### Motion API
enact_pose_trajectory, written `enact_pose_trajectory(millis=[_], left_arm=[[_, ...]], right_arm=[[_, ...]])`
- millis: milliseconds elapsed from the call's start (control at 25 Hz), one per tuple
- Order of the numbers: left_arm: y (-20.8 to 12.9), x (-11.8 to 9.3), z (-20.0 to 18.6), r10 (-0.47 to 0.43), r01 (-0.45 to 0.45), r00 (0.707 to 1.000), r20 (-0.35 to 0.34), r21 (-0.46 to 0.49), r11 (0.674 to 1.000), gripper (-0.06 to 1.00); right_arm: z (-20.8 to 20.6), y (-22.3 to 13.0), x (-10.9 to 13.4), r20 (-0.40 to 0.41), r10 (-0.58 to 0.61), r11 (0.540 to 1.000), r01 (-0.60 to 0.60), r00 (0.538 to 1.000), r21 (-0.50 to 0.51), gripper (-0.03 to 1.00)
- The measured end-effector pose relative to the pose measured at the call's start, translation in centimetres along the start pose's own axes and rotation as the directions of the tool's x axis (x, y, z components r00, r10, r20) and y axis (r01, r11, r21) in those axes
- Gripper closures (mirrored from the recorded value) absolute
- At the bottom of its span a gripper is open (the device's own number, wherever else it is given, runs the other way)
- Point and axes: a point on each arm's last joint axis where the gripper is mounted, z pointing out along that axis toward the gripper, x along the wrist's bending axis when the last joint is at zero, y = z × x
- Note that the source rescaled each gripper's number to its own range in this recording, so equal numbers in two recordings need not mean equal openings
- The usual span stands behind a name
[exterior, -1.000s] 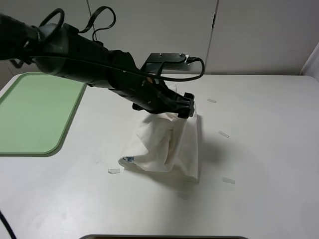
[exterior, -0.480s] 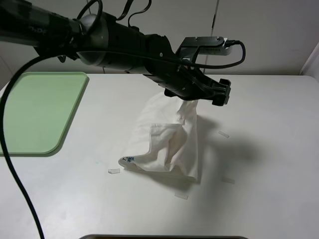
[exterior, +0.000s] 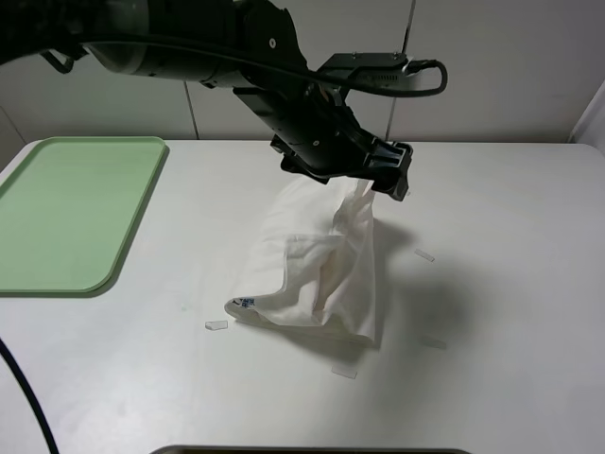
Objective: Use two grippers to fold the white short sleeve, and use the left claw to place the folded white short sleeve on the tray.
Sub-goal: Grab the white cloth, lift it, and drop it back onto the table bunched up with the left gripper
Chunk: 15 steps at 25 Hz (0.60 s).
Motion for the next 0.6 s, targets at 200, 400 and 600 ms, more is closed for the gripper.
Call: enact_pose_trajectory(millis=[200, 400, 600], left_arm=[[-1.4, 0.5, 1.4, -0.011, 0.013, 1.0, -0.017, 0.111, 0.994, -0.06], [-2.7, -0.2, 3.8, -0.028, 0.029, 1.0, -0.003, 0.149, 0.988, -0.06], [-3.9, -2.8, 5.6, -0.033, 0.027, 0.999, 0.041, 0.13, 0.991, -0.06]], right_arm=[[0.0, 0.0, 0.0, -0.004, 0.003, 1.0, -0.003, 1.0, 0.0, -0.03], [0.0, 0.0, 0.0, -0.005, 0.003, 1.0, -0.003, 1.0, -0.001, -0.03], [0.0, 0.0, 0.0, -0.005, 0.003, 1.0, -0.003, 1.0, -0.001, -0.03]])
